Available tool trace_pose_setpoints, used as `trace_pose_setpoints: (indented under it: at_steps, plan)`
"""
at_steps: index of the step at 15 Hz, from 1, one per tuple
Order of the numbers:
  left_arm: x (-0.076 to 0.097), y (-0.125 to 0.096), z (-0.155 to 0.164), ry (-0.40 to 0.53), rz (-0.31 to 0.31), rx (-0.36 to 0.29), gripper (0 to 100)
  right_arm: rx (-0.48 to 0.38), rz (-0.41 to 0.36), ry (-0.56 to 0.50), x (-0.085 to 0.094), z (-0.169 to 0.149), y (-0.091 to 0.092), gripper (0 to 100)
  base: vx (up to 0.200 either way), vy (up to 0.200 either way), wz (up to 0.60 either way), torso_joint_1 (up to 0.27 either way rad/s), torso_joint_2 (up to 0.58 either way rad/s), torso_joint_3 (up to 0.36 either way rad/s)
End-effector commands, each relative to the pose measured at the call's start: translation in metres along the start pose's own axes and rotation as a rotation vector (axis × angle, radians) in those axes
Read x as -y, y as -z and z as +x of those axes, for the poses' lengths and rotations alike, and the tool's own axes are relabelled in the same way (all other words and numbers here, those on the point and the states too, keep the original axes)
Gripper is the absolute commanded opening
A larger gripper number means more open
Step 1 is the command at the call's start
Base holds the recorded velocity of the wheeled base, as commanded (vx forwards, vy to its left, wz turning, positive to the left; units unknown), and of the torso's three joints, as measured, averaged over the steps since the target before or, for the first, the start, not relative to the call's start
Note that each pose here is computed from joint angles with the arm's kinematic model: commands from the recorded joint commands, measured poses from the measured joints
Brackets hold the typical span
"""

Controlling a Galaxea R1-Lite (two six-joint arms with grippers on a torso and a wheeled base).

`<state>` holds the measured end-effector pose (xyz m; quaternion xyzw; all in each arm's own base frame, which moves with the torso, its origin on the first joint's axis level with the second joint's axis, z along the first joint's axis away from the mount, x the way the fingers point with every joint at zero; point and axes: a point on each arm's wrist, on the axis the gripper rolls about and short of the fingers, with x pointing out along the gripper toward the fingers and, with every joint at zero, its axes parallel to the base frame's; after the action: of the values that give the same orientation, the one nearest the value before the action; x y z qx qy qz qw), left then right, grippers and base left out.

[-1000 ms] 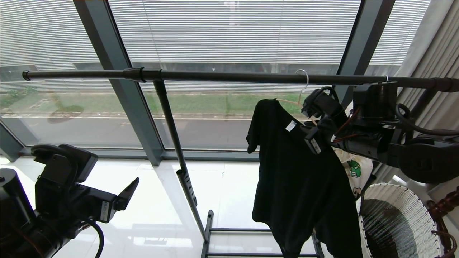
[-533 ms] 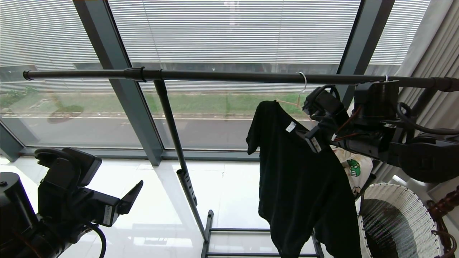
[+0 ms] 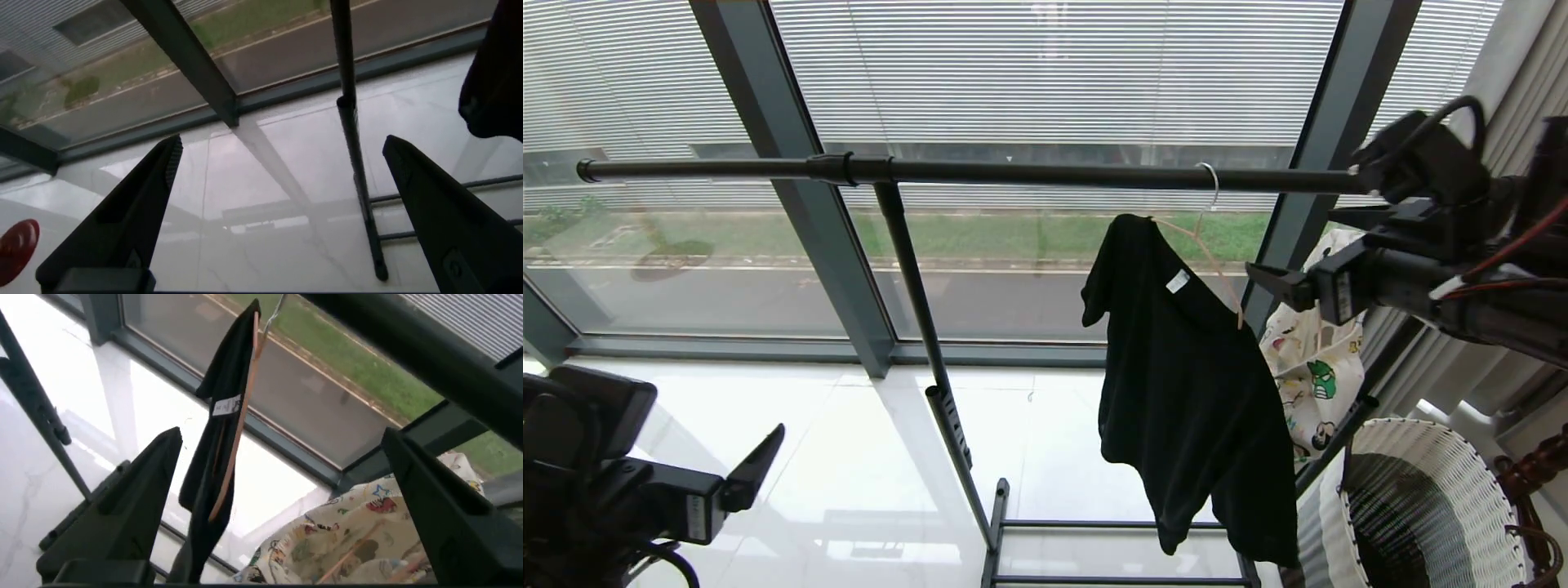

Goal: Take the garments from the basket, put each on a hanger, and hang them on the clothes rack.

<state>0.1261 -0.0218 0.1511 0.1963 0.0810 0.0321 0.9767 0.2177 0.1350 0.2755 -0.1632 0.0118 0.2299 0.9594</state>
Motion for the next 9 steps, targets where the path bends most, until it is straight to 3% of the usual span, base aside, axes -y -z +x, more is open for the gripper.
trace_pose_setpoints:
  at_steps: [1,4,5,6,7,9]
  plan:
    - [-0.024,0.012,-0.025,-0.2,-0.081,0.021,100,0.099,0.062,0.055,0.017,-0.11,-0.003,100,0.0,0.0,0.0,0.0,0.0,0.0]
    - [-0.035,0.033,-0.052,-0.407,-0.141,-0.003,100,0.132,0.087,0.169,0.023,-0.176,0.024,100,0.0,0.0,0.0,0.0,0.0,0.0]
    - [-0.035,0.037,-0.064,-0.452,-0.166,0.0,100,0.118,0.091,0.268,0.022,-0.202,0.041,100,0.0,0.0,0.0,0.0,0.0,0.0]
    - [-0.034,0.04,-0.072,-0.464,-0.169,0.006,100,0.1,0.095,0.33,0.021,-0.215,0.049,100,0.0,0.0,0.0,0.0,0.0,0.0]
    - [-0.028,0.048,-0.087,-0.466,-0.17,0.008,100,0.076,0.132,0.431,0.015,-0.237,0.059,100,0.0,0.0,0.0,0.0,0.0,0.0]
    - [-0.015,0.069,-0.117,-0.48,-0.17,0.037,100,0.07,0.204,0.532,-0.003,-0.269,0.074,100,0.0,0.0,0.0,0.0,0.0,0.0]
